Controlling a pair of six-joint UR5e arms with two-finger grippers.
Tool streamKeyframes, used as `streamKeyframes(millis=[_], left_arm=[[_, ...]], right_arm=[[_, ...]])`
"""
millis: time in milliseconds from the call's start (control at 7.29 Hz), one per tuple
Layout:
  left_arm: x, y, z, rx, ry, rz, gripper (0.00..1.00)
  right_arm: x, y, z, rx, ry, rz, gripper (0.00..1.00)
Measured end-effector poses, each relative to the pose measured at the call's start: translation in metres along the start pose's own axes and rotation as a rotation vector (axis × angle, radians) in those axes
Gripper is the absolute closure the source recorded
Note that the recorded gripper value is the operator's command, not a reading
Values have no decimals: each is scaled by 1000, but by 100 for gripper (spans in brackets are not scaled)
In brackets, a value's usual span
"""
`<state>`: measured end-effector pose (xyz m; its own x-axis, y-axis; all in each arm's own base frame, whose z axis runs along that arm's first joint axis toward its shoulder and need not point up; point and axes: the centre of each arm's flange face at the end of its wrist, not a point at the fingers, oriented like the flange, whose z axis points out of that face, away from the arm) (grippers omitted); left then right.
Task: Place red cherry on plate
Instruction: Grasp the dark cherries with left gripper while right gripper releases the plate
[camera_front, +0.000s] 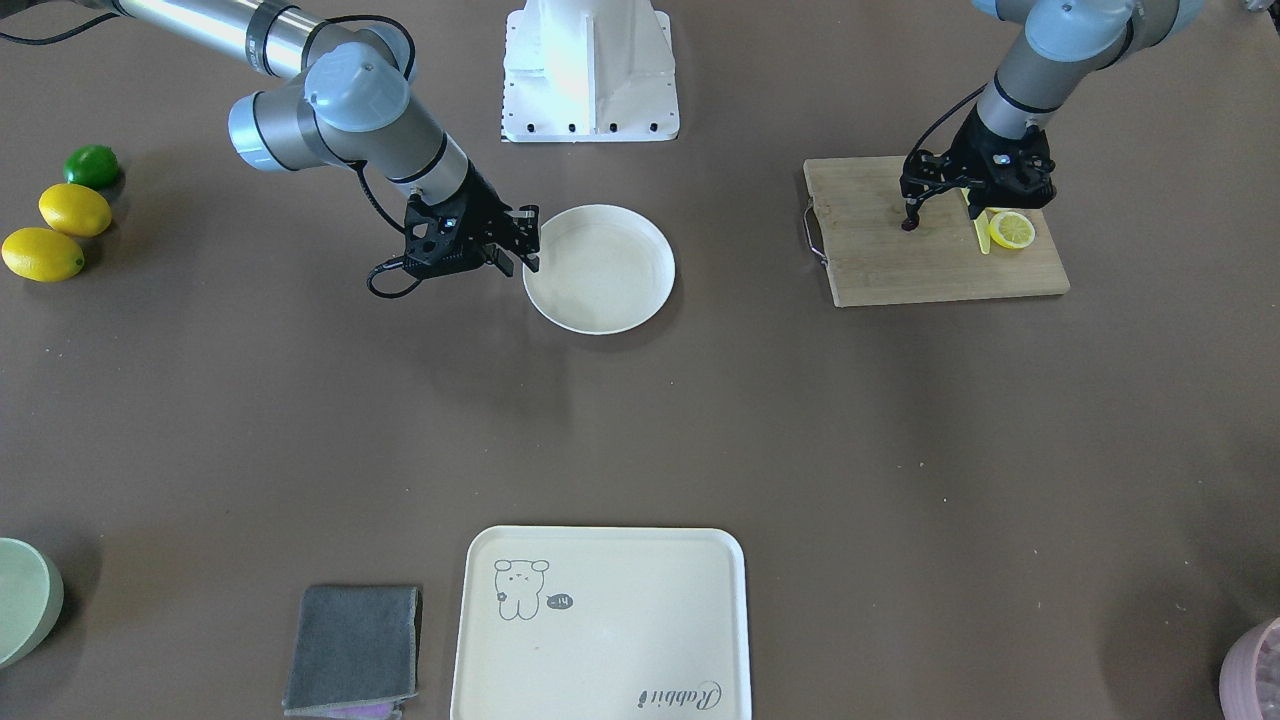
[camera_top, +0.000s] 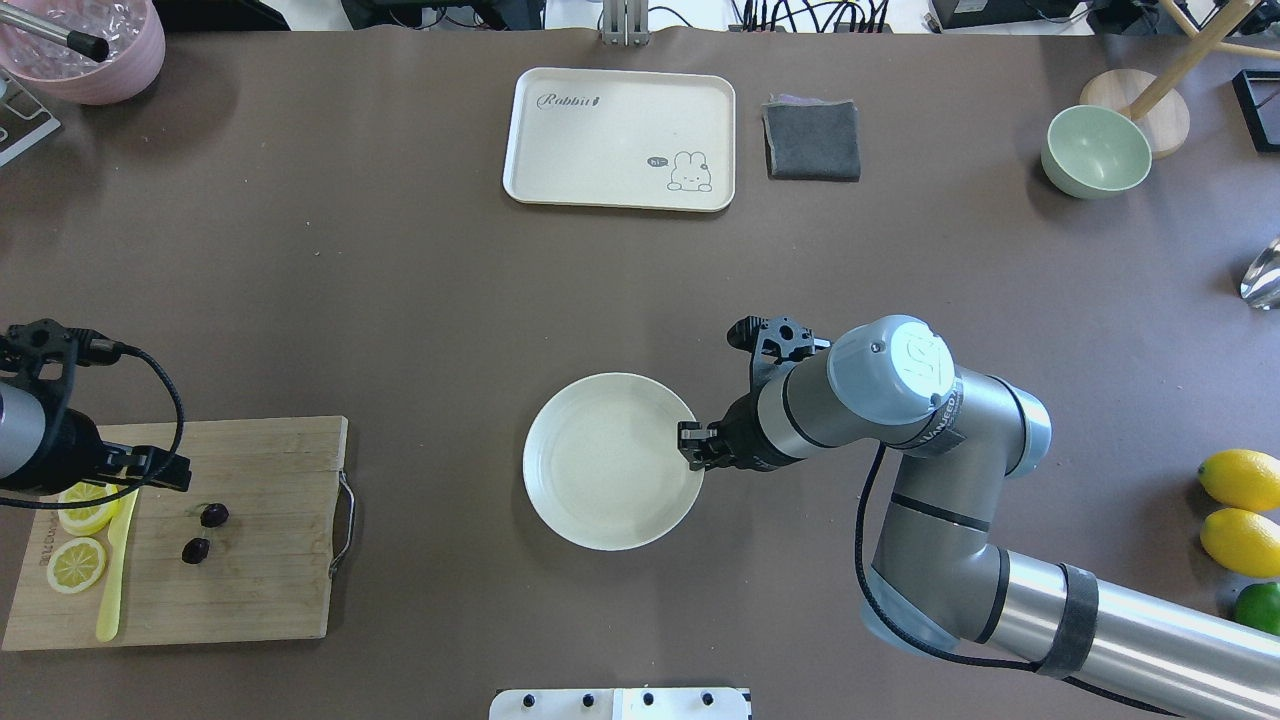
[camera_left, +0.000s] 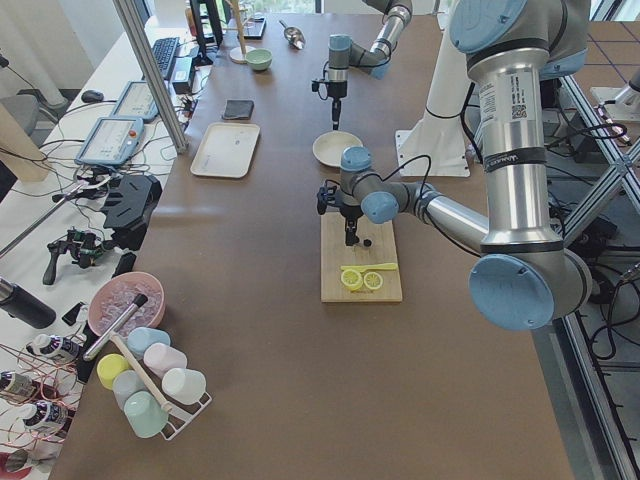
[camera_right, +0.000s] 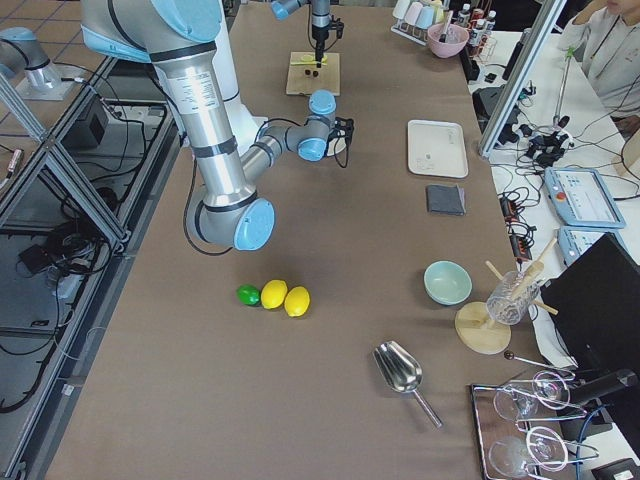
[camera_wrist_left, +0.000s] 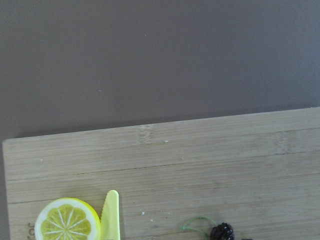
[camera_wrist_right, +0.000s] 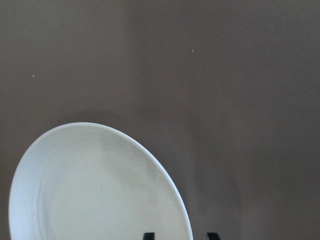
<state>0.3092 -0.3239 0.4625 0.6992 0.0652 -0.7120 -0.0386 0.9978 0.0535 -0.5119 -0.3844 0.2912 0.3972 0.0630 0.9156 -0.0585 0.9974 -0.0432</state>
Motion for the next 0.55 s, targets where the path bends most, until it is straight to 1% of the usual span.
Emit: streamKeyframes(millis=[274,411,548], left_arm=[[15,5,12,1,-6,1,27],[18,5,17,-2,-8,3,30],[20,4,21,-4,-10,4,34]], right_arm=[[9,-21,-15,-1,-1,17,0],[12,-26,-18,2,0,22,0],[13,-29,-19,4,5,26,0]])
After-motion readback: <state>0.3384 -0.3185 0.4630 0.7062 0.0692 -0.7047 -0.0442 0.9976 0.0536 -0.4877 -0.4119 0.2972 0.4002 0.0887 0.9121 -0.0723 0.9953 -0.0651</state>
